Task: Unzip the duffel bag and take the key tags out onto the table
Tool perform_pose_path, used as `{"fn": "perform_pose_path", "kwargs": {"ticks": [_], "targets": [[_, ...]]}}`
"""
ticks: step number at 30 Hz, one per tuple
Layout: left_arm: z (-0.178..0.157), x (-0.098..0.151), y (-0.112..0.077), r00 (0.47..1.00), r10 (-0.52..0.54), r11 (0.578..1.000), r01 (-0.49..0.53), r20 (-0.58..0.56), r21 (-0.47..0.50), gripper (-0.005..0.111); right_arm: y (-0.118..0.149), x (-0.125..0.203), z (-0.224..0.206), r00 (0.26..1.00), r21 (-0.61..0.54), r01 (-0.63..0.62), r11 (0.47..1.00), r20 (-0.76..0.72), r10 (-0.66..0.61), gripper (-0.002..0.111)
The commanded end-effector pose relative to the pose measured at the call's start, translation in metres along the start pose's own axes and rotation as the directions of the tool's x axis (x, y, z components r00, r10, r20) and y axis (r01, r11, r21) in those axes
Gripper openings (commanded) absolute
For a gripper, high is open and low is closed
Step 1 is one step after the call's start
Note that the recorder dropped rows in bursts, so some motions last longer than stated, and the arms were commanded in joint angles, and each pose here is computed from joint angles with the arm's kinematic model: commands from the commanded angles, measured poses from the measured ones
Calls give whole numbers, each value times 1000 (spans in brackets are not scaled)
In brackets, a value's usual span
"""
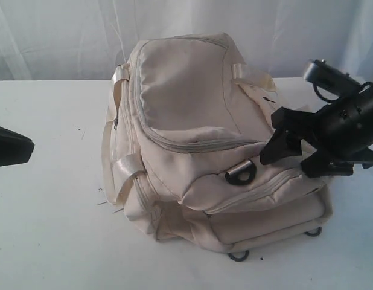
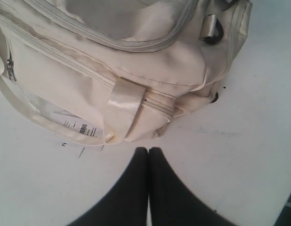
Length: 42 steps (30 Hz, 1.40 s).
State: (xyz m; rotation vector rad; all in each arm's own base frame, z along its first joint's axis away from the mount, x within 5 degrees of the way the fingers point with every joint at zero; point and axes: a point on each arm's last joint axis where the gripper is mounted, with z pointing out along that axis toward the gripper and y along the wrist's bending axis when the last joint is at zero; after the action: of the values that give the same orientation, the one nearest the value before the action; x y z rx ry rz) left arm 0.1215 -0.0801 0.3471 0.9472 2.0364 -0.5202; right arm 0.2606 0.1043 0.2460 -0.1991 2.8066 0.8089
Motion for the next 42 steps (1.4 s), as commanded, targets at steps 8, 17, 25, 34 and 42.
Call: {"fn": "perform_pose_path", "kwargs": {"ticks": [8, 17, 25, 34, 42], "targets": [[0, -1, -3, 1000, 6, 1000, -6, 7, 24, 0, -6, -10, 13, 968, -14, 105, 994, -226, -106, 64], [0, -1, -3, 1000, 11, 1000, -11, 4, 22, 0, -8, 0, 16, 941, -10, 123, 992, -315, -120, 0], [0, -1, -3, 1000, 11, 1000, -11, 1, 26, 0, 2, 31, 36, 864, -8, 211, 977, -466, -191, 0], [0, -1, -3, 1000, 11, 1000, -11, 2, 24, 0, -13, 59, 38, 811, 130, 255, 958, -568, -139, 0], [1, -1, -2, 1000, 8, 1000, -8, 2, 25, 0, -4, 78, 20, 835, 113, 267, 957, -523, -171, 0]]}}
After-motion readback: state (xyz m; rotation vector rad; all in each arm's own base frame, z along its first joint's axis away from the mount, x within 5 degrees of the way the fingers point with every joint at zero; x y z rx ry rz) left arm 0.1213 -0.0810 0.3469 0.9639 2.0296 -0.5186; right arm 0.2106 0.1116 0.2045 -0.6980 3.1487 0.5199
